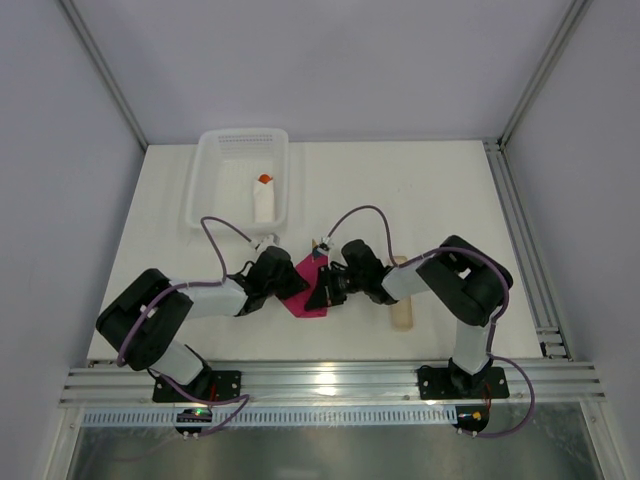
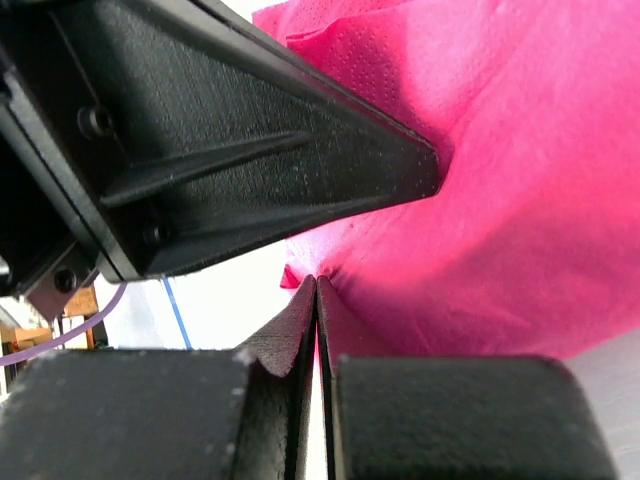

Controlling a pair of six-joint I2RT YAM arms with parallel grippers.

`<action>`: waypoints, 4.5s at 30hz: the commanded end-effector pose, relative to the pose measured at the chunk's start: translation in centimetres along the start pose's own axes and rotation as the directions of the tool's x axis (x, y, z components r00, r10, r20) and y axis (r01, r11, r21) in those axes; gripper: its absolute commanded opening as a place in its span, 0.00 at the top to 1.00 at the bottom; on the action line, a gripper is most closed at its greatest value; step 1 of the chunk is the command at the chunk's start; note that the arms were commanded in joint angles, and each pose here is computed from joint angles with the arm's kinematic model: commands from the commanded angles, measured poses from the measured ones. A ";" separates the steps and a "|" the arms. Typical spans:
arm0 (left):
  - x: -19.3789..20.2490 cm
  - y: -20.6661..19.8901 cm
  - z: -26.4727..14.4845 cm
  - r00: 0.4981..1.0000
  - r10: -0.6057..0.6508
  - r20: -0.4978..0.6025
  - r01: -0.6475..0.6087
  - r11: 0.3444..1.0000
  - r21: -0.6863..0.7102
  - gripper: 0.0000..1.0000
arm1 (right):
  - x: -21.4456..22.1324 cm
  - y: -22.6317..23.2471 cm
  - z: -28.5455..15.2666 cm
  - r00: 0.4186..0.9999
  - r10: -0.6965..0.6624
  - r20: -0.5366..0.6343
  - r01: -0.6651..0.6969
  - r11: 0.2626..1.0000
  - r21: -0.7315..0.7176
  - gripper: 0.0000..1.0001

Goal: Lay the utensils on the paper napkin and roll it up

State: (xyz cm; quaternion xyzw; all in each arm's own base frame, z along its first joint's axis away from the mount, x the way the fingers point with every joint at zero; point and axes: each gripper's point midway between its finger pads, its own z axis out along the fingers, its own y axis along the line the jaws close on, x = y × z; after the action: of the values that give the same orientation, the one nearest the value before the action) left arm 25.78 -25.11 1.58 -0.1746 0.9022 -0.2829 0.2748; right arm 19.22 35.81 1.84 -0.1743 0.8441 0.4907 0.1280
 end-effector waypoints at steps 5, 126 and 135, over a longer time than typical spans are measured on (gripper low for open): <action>2.8 7.9 -0.2 0.996 0.039 -0.075 -0.058 0.962 -0.266 1.00 | 2.3 -1.0 -1.1 1.000 0.006 -0.013 -0.005 1.000 0.026 0.96; -0.8 8.3 -6.4 0.995 0.076 0.071 -0.047 0.938 -0.344 0.51 | -3.8 -6.5 -0.6 0.998 -0.052 0.043 0.020 0.834 0.552 0.96; -0.8 8.2 -5.3 0.995 0.080 0.065 -0.052 0.934 -0.353 0.64 | -3.7 -6.6 -0.7 0.998 -0.054 0.038 0.023 0.831 0.556 0.96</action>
State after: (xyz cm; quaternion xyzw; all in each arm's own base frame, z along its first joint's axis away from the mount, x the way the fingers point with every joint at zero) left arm 22.71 -17.21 2.12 -0.2029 0.9221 -0.1342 0.3008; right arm 25.85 35.17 1.76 -0.1369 0.9198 0.2923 0.2232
